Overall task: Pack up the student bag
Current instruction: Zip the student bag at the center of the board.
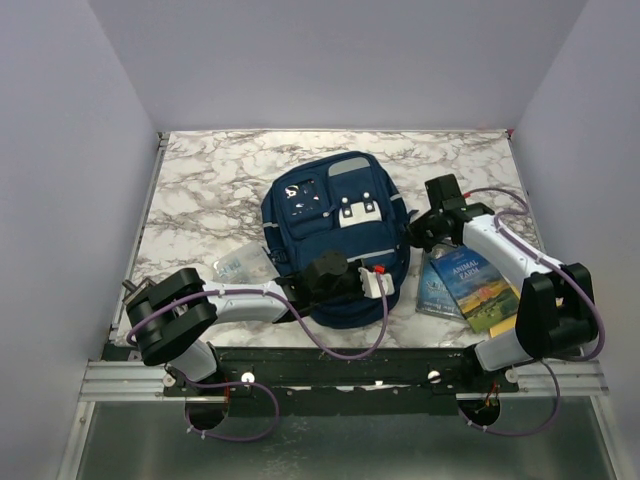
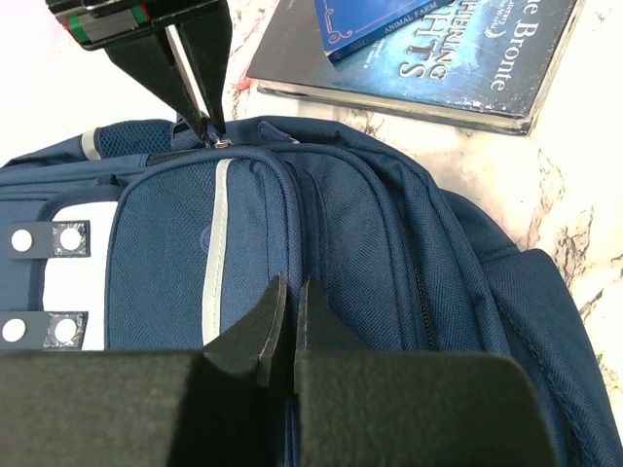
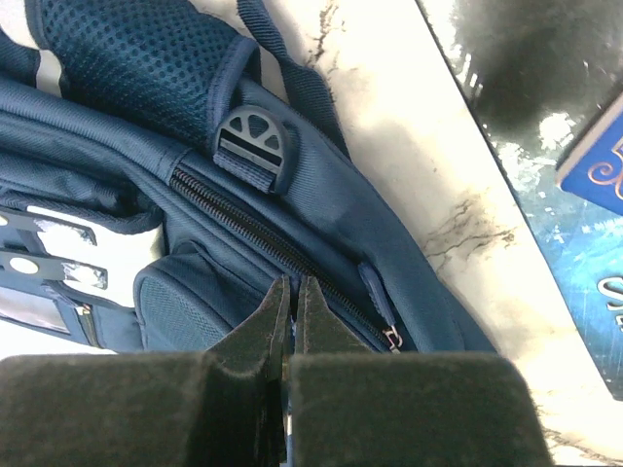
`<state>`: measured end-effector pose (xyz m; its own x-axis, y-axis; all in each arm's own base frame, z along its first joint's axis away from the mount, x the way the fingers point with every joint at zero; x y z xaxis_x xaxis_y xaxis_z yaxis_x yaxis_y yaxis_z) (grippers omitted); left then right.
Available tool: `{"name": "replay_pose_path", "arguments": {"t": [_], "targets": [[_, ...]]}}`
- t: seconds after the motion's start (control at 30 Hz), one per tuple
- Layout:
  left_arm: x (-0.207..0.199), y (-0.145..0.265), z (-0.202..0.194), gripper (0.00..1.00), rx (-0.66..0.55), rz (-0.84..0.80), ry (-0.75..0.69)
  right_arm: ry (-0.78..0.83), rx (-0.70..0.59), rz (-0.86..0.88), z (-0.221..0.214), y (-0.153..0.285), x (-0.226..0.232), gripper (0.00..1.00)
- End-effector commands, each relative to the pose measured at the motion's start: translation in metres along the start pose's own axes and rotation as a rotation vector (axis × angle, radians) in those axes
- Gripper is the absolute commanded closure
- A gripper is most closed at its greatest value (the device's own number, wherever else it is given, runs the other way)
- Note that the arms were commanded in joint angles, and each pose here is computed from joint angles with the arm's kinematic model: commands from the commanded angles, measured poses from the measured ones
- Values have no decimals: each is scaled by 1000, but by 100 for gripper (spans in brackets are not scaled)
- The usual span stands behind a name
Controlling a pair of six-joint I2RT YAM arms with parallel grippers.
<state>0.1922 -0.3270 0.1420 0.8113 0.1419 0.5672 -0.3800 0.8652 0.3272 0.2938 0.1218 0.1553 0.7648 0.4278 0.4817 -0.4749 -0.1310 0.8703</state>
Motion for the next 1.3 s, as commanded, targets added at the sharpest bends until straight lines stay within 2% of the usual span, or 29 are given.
{"name": "replay_pose_path", "arguments": {"t": [0.0, 0.23, 0.53, 0.63, 0.73, 0.83, 0.97, 1.17, 1.27], "targets": [[-9, 3, 29, 100, -162, -84, -14, 51, -246, 198, 37, -2, 52, 100], [-14, -1, 31, 100, -180, -121, 4, 123, -309, 298, 37, -9, 84, 100], [-17, 3, 35, 100, -205, -153, 8, 139, -530, 269, 57, -5, 92, 100], [-17, 3, 37, 100, -210, -157, 27, 161, -523, 241, 58, -9, 96, 100], [-11, 1, 41, 100, -206, -129, 57, 279, -448, 209, 51, -14, 99, 100], [-2, -6, 42, 100, -170, -68, 108, 424, -362, 99, 44, -14, 80, 75], [12, -10, 44, 100, -150, -29, 203, 629, -231, 108, 28, -2, 44, 55], [28, -11, 56, 100, -121, -31, 308, 688, -189, 156, 16, 36, -1, 29], [37, -9, 59, 100, -95, -29, 353, 705, -148, 245, 6, 54, -9, 23]]}}
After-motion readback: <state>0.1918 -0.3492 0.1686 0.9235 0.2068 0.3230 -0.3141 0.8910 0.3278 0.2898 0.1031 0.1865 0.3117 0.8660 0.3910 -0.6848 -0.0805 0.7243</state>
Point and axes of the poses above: each gripper's point midway between its finger pads, its own y axis back along the fingers, its own x axis along the line the jaws close on, z = x × y, the point moved 7 cm from there along y, back along the fingers, and after that the axes turned 7 degrees about -y, right-handed, at the moved point
